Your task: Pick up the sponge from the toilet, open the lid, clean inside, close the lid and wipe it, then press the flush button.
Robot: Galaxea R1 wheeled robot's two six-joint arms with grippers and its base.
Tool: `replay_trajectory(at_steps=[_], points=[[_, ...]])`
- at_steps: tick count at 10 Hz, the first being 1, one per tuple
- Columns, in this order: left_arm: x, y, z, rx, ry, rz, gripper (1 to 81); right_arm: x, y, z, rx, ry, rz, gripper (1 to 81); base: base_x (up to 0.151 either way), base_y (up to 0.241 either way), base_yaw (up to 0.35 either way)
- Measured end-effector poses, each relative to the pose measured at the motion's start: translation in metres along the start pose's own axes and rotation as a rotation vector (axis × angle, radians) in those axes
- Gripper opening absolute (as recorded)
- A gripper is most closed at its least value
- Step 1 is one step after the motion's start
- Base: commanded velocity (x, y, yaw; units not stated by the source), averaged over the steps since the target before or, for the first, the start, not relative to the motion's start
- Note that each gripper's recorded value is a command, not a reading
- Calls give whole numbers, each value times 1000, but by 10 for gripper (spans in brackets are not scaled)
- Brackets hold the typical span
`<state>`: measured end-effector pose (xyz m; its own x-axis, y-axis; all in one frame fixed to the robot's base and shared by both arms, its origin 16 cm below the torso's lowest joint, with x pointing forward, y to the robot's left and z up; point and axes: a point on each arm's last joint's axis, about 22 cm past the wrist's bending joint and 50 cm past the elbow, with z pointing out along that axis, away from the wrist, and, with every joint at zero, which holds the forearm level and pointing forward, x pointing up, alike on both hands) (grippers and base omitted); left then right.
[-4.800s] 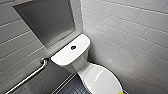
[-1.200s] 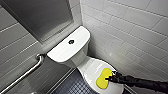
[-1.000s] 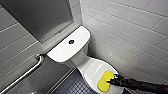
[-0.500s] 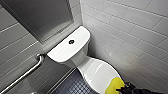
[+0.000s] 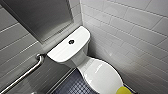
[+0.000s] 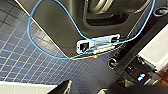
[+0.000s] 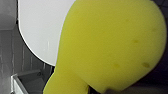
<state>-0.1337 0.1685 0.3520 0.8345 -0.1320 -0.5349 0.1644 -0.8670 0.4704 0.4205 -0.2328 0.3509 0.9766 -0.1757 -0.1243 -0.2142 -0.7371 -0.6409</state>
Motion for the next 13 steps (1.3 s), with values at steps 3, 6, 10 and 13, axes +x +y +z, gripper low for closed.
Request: replay_trajectory(at_steps=[3, 6, 10, 13], points=[[2, 1, 1, 0, 4, 11, 811, -20, -30, -16, 41, -53, -2, 10, 0, 0, 0], [6, 2, 1, 3, 18, 13, 811, 4, -65, -21, 51, -69, -60, 10, 0, 0, 0], [10, 2, 2, 7, 34, 14, 811, 110, -160, -2, 58, -12, -220, 10, 0, 0, 0], [12, 6, 4, 2, 38, 14, 811, 120, -244, 44, 96, -59, -302, 10, 0, 0, 0]])
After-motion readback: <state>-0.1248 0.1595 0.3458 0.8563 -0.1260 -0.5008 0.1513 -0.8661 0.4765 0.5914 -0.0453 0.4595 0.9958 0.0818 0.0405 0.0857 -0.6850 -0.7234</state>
